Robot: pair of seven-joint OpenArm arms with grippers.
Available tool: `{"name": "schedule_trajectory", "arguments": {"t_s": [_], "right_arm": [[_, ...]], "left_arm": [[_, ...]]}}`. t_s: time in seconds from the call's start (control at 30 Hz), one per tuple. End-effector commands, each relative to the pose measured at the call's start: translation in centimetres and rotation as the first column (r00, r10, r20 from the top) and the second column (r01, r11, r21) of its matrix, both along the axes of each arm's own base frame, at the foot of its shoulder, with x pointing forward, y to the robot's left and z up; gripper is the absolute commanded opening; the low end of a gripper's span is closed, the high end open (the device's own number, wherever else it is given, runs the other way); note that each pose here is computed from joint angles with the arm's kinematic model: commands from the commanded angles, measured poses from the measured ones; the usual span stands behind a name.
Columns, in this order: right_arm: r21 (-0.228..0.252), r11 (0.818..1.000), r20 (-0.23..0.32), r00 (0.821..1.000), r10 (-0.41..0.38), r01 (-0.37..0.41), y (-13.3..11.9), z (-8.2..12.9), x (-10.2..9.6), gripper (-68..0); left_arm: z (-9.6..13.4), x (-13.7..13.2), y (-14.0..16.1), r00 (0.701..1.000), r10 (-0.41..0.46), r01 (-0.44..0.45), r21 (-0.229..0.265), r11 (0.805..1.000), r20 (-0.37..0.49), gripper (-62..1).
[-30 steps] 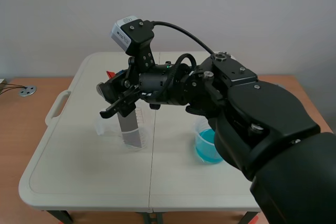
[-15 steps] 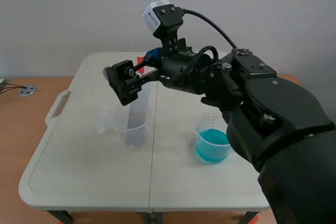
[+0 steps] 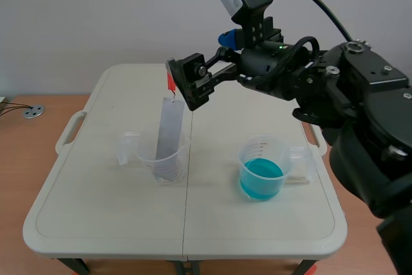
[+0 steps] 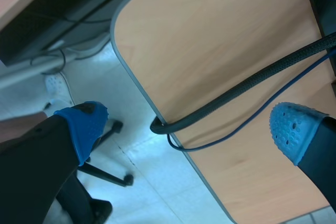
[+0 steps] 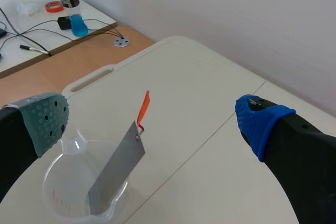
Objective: Hold the metal plate by the orange handle, dip it into the blue solution, take it out and point at it, then put the plate back in the beaker on the left.
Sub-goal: 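Return to the home posture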
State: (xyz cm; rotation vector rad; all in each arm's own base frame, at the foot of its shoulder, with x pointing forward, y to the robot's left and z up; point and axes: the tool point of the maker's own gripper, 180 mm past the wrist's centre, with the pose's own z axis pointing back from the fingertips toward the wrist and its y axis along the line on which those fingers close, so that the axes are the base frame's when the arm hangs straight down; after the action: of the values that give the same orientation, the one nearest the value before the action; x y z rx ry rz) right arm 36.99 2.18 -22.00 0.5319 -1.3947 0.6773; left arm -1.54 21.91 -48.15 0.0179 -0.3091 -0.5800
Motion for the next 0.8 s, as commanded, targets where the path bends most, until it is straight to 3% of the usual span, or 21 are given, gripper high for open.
{"name": "schedule_trajectory", "arguments": {"t_s": [0.0, 0.07, 0.13, 0.27, 0.33, 0.43, 0.57, 0.67, 0.77], "right_arm": [[0.006, 1.000, 0.027, 1.000, 0.006, -0.006, -0.3, 0.7, -0.5, -1.0], [-0.007, 1.000, 0.041, 0.999, 0.006, -0.005, -1.0, 0.7, -1.3, -1.0], [-0.018, 1.000, 0.057, 0.998, -0.006, 0.007, -1.8, 0.7, -2.0, -1.0], [-0.039, 0.999, 0.088, 0.996, -0.023, 0.026, -3.3, 0.7, -3.6, -1.0], [-0.052, 0.998, 0.091, 0.995, -0.028, 0.032, -3.9, 0.5, -4.6, -1.0], [-0.069, 0.997, 0.090, 0.996, -0.028, 0.034, -4.6, 0.0, -6.1, -1.0], [-0.068, 0.996, 0.089, 0.995, -0.049, 0.055, -5.8, -0.3, -8.0, -1.0], [-0.066, 0.995, 0.076, 0.995, -0.066, 0.071, -6.7, -0.6, -9.4, -1.0], [-0.063, 0.994, 0.062, 0.995, -0.081, 0.085, -7.5, -0.8, -10.8, -1.0]], "left_arm": [[0.6, 1.3, 1.8, 0.999, 0.016, -0.018, 0.040, 0.999, 0.047, 1.4], [1.7, 4.0, 4.2, 0.987, 0.056, -0.070, 0.091, 0.993, 0.153, 1.4], [3.6, 7.3, 7.1, 0.955, 0.092, -0.137, 0.144, 0.980, 0.283, 1.4], [9.0, 13.3, 11.8, 0.850, 0.086, -0.231, 0.221, 0.948, 0.519, 1.4], [11.9, 15.9, 13.0, 0.782, 0.075, -0.265, 0.222, 0.938, 0.619, 1.4], [16.3, 19.1, 13.3, 0.664, 0.066, -0.294, 0.179, 0.939, 0.745, 1.4], [20.9, 22.2, 10.6, 0.521, 0.058, -0.241, 0.082, 0.967, 0.851, 1.4], [22.9, 23.6, 7.3, 0.472, 0.060, -0.145, 0.010, 0.989, 0.880, 1.4], [24.1, 24.3, 3.6, 0.463, 0.086, -0.035, -0.078, 0.996, 0.882, 1.4]]}}
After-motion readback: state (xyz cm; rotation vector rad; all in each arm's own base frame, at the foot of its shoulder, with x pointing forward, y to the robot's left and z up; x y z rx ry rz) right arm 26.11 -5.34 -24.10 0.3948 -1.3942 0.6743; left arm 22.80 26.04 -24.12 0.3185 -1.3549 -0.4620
